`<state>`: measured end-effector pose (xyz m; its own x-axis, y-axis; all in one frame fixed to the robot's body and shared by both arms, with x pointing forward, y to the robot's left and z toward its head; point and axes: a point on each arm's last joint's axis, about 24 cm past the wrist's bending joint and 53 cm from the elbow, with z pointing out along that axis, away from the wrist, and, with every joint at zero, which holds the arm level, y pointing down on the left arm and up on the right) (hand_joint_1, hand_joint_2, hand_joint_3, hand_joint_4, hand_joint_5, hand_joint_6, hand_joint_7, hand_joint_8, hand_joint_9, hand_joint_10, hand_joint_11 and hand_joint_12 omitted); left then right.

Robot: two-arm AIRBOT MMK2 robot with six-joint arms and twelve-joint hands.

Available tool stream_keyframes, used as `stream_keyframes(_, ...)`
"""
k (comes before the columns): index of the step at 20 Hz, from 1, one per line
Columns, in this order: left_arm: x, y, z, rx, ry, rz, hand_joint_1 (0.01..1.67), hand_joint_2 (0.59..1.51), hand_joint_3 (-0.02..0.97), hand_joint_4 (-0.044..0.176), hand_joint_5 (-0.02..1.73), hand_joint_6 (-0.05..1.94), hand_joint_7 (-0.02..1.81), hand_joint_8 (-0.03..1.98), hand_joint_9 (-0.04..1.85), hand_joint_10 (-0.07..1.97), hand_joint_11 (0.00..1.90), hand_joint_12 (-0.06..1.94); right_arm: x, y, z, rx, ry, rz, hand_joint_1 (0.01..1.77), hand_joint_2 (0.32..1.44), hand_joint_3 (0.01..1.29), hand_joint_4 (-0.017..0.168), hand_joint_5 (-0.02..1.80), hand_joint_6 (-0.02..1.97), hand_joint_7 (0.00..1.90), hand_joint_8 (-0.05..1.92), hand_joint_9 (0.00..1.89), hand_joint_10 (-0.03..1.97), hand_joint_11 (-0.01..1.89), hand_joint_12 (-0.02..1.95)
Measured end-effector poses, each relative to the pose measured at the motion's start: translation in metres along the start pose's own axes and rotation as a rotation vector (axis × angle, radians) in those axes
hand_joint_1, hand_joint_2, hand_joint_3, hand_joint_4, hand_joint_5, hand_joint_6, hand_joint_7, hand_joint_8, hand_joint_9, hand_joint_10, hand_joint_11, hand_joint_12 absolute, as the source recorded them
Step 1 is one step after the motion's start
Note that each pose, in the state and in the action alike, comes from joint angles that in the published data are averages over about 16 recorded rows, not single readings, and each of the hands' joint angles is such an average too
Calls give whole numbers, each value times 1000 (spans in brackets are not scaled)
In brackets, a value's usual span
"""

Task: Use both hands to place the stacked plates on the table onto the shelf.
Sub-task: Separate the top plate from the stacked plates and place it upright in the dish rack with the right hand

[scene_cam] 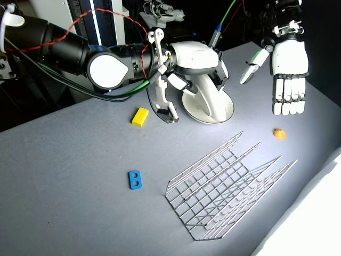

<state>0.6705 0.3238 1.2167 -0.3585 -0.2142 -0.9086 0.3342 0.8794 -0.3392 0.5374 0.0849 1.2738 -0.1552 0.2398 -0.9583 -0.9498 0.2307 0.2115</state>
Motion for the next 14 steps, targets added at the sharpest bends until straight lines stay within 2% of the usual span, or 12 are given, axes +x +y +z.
stream_keyframes(9,2,-3,0,20,16,57,23,1063,11,6,63,13,62,8,31,8,25,12,-56,-17,-25,72,-92,19,1350,998,14,-3,864,1099,996,930,980,1075,826,1158)
stream_keyframes(14,9,-6,-2,56,47,117,23,1065,11,6,65,12,62,8,31,8,25,12,-88,-33,-39,127,-154,59,1350,997,14,-4,866,1092,1002,926,978,1077,842,1152)
